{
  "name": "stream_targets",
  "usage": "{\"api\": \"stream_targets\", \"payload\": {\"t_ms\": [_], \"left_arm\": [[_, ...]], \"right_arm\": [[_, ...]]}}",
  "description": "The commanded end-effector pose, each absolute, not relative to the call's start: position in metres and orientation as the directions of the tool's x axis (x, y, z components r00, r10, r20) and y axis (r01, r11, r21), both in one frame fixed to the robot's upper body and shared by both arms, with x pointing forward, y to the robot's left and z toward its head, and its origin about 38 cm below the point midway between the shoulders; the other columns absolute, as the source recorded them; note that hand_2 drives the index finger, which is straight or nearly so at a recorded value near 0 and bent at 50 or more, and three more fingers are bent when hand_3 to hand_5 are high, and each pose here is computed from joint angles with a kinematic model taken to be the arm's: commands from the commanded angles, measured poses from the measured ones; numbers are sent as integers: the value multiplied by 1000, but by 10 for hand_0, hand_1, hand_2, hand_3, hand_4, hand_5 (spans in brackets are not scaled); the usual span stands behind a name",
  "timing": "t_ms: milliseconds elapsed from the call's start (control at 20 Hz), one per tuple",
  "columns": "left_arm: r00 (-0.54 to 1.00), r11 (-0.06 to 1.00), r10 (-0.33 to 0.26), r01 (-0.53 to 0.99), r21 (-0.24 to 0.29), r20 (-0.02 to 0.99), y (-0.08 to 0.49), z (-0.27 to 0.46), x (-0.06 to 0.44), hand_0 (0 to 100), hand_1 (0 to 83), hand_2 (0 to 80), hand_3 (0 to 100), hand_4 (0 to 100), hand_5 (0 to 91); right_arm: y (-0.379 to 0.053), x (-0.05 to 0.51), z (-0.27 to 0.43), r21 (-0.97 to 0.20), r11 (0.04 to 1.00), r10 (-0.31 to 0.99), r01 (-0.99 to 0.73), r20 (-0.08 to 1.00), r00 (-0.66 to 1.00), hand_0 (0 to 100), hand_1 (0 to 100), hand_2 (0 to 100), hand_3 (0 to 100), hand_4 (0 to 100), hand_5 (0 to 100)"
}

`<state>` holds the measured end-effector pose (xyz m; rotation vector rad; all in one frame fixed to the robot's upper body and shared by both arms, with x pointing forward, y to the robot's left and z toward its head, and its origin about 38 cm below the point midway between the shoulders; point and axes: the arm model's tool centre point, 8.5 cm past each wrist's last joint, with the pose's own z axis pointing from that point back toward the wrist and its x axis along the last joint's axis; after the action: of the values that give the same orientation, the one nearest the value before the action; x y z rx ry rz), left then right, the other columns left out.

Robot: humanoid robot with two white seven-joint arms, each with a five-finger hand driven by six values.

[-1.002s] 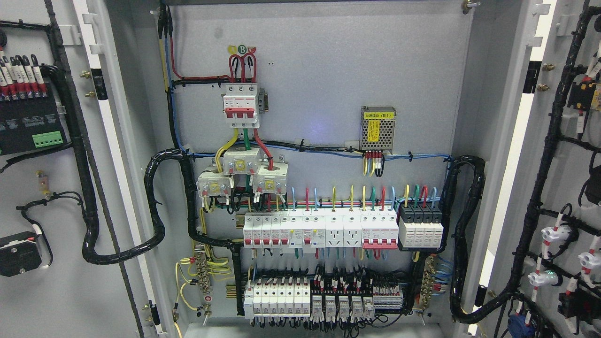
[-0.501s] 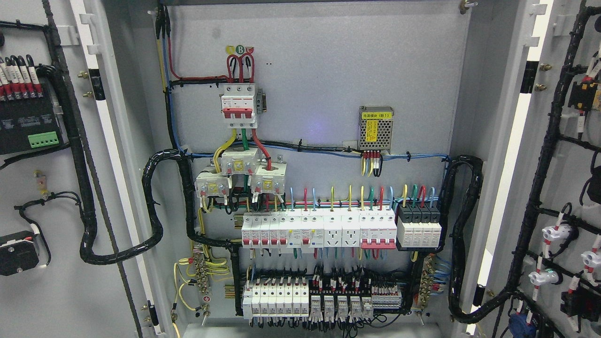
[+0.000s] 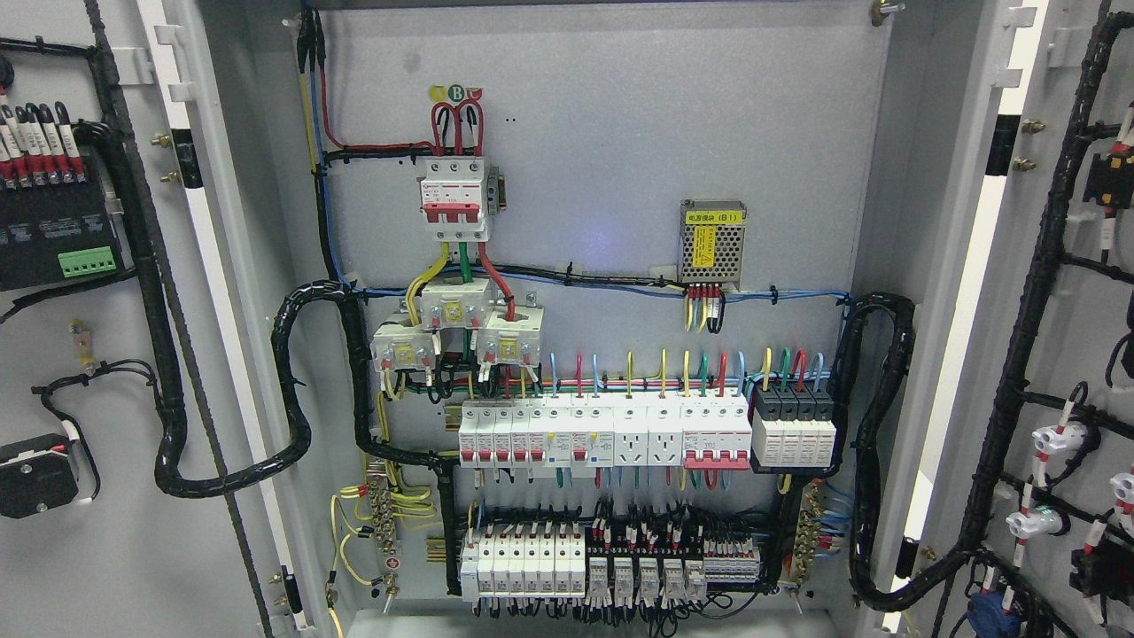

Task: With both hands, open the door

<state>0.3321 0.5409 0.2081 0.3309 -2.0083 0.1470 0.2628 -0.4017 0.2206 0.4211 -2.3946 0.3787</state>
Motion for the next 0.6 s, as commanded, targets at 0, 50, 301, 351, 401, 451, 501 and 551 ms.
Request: {"api": "stream_targets", "payload": {"t_ms": [0, 50, 301, 351, 401, 451, 501, 551], "left_arm": [[-437, 971, -162, -232, 63, 885, 520, 215, 338, 0, 0, 0, 0, 42, 0], [-439, 972, -162, -227, 65, 884, 518, 216, 338, 0, 0, 0, 0, 42, 0], [-451, 977, -161, -202, 76, 878, 508, 218, 334, 0, 0, 0, 0, 42, 0], [-457, 978, -160, -196, 77, 875, 506, 220, 333, 0, 0, 0, 0, 42, 0], [-460, 978, -160, -193, 78, 873, 505, 221, 333, 0, 0, 0, 0, 42, 0], [-458, 979, -160, -186, 82, 875, 502, 221, 333, 0, 0, 0, 0, 42, 0], [-460, 979, -162, -185, 84, 873, 502, 221, 332, 0, 0, 0, 0, 42, 0], [-460, 980, -160, -183, 82, 874, 501, 221, 332, 0, 0, 0, 0, 42, 0]], "right_arm": [[-410, 265, 223, -175, 904, -180, -390, 671, -719, 0, 0, 0, 0, 0, 0], [-410, 265, 222, -175, 904, -180, -389, 671, -719, 0, 0, 0, 0, 0, 0], [-413, 264, 225, -180, 908, -170, -379, 667, -725, 0, 0, 0, 0, 0, 0], [-413, 263, 225, -181, 908, -169, -378, 667, -726, 0, 0, 0, 0, 0, 0], [-413, 263, 225, -181, 908, -169, -378, 667, -726, 0, 0, 0, 0, 0, 0], [-412, 263, 225, -180, 907, -172, -380, 665, -726, 0, 0, 0, 0, 0, 0], [-412, 263, 225, -179, 907, -172, -380, 667, -725, 0, 0, 0, 0, 0, 0], [-412, 263, 225, -181, 907, -172, -381, 667, -725, 0, 0, 0, 0, 0, 0]]}}
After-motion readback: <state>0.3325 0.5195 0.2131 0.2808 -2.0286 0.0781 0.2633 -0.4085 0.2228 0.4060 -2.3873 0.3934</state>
